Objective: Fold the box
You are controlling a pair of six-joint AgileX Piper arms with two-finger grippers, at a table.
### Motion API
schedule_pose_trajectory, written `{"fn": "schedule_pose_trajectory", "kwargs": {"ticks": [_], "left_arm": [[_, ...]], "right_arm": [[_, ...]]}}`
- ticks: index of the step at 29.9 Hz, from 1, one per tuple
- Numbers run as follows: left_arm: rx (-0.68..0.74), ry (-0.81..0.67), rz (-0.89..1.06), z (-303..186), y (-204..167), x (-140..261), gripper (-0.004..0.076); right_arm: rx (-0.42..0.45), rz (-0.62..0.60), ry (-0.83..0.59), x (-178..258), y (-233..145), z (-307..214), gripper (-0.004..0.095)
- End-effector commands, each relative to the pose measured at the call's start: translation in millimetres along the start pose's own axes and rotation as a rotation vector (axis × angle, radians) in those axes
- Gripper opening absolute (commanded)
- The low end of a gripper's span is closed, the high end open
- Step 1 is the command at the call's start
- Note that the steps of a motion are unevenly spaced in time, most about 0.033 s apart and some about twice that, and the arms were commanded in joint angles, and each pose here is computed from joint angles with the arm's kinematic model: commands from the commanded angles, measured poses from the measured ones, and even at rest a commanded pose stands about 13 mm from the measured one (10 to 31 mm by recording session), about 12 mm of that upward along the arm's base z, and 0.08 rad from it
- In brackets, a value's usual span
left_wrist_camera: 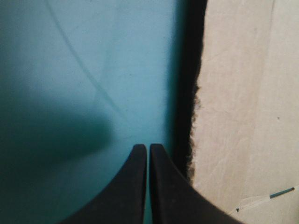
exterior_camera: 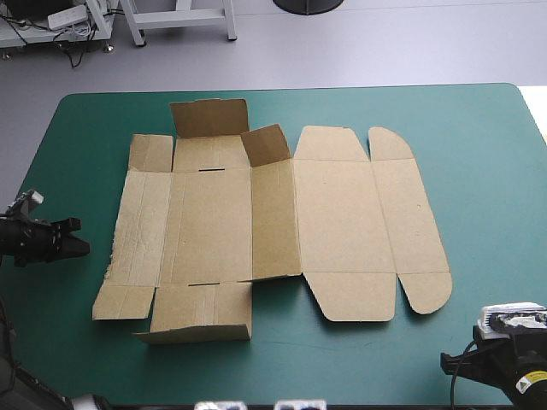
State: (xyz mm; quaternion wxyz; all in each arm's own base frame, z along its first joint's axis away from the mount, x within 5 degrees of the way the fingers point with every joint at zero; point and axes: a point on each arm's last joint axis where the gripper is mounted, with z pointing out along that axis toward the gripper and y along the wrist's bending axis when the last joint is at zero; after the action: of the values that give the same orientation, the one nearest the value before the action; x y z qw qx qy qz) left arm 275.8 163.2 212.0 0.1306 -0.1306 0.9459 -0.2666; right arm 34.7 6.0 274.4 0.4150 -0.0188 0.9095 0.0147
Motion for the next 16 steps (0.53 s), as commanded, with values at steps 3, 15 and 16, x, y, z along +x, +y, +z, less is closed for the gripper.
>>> {"fn": "schedule_pose_trajectory", "kwargs": {"ticks": [3, 15, 16], "left_arm": [[0.032, 0.064, -0.035, -8.8, -12.9, 4.8, 0.0084], [0.078, 0.14, -0.063, 18.3, -46.5, 3.3, 0.0437], [0.081, 0.155, -0.061, 22.3, -49.8, 4.7, 0.0437]], "right_arm": [[0.013, -0.01, -0.074, -11.4, -1.0, -4.8, -0.002], [0.014, -0.01, -0.074, -11.4, -1.1, -4.8, -0.0018], [0.014, -0.01, -0.074, -11.4, -1.1, -4.8, -0.002]]}}
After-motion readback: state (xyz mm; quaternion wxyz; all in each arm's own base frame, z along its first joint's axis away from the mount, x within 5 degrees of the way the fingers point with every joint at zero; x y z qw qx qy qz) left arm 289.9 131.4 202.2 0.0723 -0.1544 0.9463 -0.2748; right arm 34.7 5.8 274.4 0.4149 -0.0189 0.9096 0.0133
